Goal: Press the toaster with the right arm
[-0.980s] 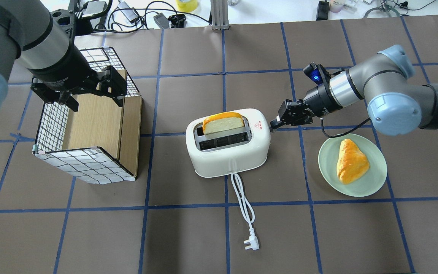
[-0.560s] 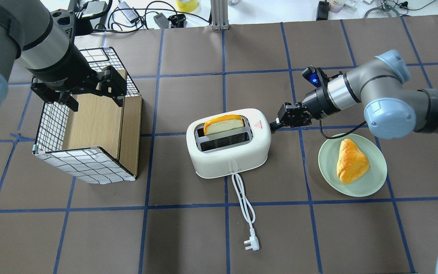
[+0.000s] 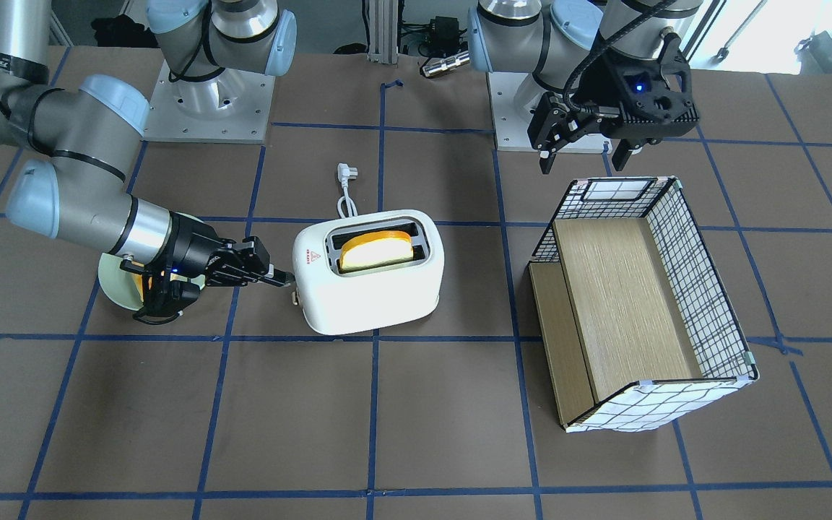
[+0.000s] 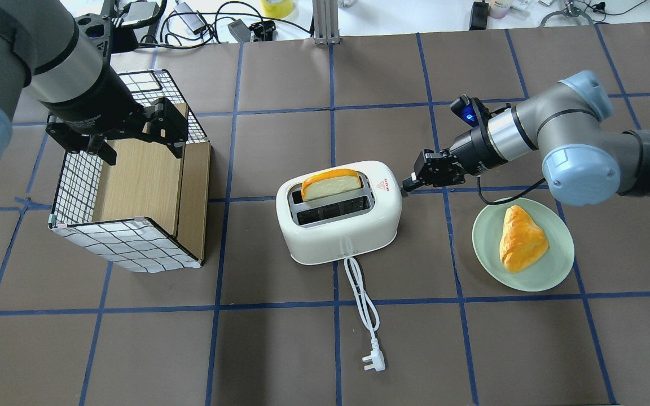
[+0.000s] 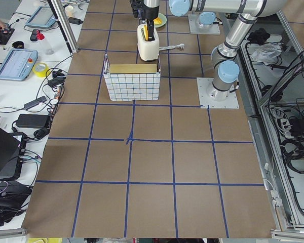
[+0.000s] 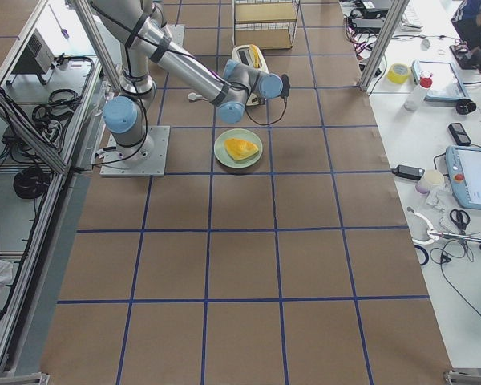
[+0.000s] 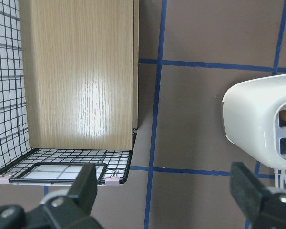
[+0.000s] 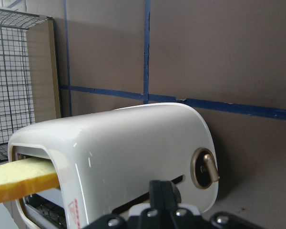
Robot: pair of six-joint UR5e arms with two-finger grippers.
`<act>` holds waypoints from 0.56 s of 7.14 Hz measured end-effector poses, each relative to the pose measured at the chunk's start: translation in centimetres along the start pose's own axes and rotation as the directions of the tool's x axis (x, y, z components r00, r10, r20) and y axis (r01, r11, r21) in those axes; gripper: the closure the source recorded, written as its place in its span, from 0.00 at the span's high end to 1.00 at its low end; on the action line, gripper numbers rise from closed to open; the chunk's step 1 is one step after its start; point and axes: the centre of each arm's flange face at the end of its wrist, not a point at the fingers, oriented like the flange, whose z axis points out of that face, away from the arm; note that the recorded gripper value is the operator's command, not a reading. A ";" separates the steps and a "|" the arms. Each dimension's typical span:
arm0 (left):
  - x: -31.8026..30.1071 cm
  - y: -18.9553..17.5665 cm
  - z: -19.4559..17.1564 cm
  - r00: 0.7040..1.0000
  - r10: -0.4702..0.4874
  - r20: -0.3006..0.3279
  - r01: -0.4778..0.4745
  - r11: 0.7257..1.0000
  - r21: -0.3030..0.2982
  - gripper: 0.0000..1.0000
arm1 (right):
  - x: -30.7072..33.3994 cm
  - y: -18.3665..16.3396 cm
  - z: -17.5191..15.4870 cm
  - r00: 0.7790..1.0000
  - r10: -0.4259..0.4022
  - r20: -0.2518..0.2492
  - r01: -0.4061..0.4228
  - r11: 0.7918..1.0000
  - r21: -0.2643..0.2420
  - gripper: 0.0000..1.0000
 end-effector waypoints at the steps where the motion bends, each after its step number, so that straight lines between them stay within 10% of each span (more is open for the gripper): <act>1: 0.0 0.0 0.0 1.000 0.000 0.000 0.000 1.000 0.000 1.00 | -0.9 0.1 -1.2 0.998 0.053 -0.042 -0.052 0.998 0.020 0.00; 4: 0.0 0.0 0.0 1.000 0.000 -0.001 0.000 1.000 0.000 1.00 | -6.3 -0.1 -6.9 0.959 0.118 -0.260 -0.092 0.990 0.111 0.00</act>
